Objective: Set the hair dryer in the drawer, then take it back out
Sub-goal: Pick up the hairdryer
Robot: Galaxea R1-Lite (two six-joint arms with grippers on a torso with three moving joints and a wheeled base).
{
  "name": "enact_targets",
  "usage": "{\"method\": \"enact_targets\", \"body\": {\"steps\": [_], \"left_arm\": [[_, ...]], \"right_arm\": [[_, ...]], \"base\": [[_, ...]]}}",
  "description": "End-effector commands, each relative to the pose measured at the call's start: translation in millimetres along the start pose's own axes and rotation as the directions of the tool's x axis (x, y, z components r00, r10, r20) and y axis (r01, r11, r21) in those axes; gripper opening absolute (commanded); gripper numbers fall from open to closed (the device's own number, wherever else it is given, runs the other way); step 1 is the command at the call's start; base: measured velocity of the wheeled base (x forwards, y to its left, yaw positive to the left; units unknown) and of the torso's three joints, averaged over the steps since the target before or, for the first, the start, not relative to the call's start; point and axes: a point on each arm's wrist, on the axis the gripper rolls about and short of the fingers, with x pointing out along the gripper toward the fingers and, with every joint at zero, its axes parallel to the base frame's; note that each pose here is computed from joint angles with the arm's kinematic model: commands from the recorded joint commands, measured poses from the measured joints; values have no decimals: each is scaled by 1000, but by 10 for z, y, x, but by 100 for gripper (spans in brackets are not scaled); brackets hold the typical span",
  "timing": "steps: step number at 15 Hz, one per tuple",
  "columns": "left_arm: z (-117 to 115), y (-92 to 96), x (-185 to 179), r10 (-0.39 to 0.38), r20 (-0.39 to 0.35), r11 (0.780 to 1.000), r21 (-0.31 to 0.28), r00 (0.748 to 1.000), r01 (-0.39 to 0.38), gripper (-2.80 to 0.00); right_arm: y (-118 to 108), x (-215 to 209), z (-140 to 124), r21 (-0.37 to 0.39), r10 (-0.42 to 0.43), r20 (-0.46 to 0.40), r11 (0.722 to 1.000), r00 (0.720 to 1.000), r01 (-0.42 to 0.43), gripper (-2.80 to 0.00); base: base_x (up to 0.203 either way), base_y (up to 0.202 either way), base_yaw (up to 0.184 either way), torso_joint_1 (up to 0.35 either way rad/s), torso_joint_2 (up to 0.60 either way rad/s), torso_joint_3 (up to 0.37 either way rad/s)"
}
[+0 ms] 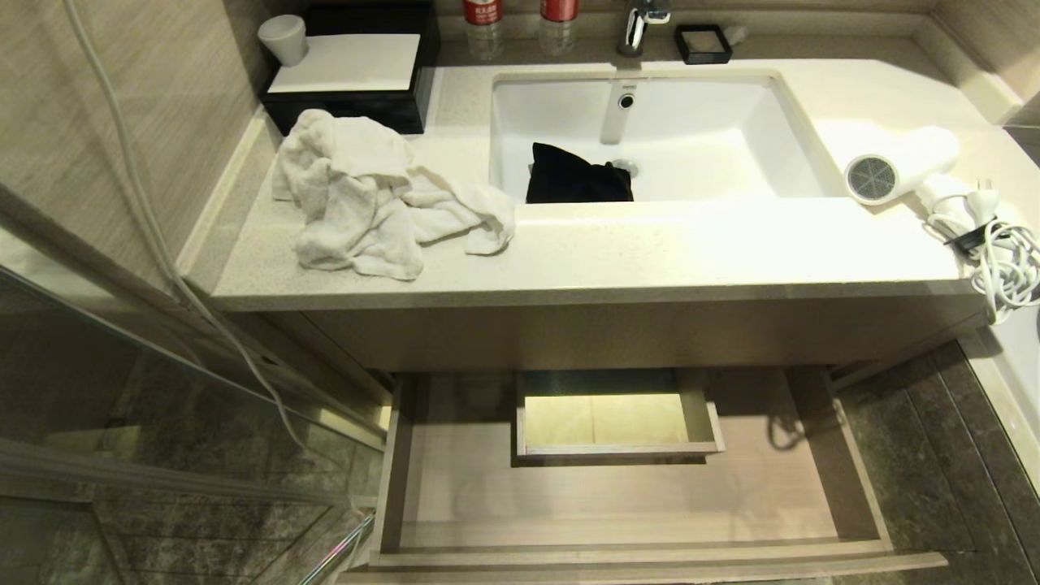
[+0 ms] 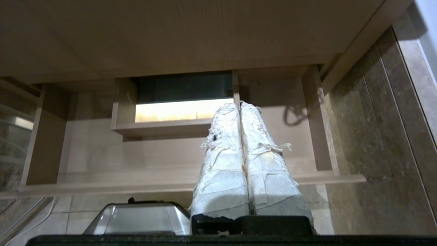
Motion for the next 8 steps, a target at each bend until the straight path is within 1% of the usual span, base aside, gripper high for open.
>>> {"method": "enact_targets", "body": {"steps": [1, 8], "left_arm": [[-2, 0, 0, 0, 0, 1000, 0, 1000, 0, -280], [0, 0, 0, 0, 0, 1000, -1, 1000, 0, -280]], "right_arm": [[0, 0, 0, 1, 1, 0, 1000, 1000, -1, -280], [0, 0, 0, 1, 1, 0, 1000, 1000, -1, -280]], "base": [[0, 0, 0, 286, -41, 232], [0, 0, 0, 306, -99, 212]]}}
